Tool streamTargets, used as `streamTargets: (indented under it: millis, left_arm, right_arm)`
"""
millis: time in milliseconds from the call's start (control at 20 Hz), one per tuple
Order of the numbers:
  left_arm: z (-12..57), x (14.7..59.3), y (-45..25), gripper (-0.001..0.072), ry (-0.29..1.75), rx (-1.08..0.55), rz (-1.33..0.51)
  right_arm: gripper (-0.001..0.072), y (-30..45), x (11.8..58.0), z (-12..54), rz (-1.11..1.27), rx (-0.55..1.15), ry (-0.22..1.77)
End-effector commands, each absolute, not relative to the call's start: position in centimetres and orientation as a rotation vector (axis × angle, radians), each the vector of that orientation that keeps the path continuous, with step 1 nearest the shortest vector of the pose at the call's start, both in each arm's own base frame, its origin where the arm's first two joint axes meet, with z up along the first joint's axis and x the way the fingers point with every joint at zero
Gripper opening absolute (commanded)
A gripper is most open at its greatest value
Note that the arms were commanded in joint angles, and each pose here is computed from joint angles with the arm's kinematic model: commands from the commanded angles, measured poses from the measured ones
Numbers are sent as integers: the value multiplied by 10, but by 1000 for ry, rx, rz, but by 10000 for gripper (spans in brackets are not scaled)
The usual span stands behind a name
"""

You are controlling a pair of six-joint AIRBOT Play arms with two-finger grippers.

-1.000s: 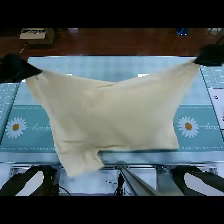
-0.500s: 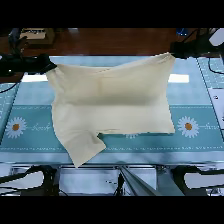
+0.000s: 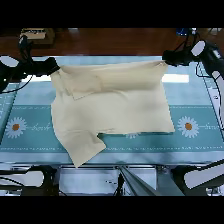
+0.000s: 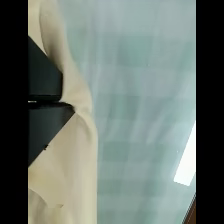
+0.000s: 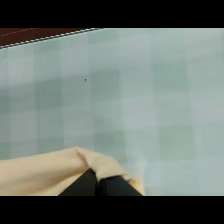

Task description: Fold the shirts.

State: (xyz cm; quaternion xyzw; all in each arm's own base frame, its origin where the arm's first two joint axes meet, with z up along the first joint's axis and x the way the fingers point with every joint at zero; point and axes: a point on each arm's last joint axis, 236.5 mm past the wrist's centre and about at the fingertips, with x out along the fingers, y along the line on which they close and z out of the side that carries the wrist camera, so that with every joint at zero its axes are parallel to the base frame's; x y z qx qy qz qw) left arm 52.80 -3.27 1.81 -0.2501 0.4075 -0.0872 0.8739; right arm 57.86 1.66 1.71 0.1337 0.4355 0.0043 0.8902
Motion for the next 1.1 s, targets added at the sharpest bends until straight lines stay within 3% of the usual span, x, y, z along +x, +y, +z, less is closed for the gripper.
streamTargets:
  millis: [0, 150, 300, 550, 1050]
  left_arm:
    - [8, 531, -34, 17, 860, -554, -176]
    - [25, 521, -46, 17, 883, -585, -233]
    - [32, 476, -73, 17, 1063, -591, -364]
    - [-6, 439, -51, 16, 1290, -662, -215]
    - [-49, 420, -38, 17, 1451, -759, -169]
  right_arm:
    - [26, 16, 578, 9, -3, 297, 921]
    - [25, 30, 562, 25, 33, 347, 960]
    - [26, 34, 519, 35, 51, 313, 1098]
    - [26, 21, 474, 4, 5, 240, 1328]
    - [26, 18, 477, -51, -4, 230, 1418]
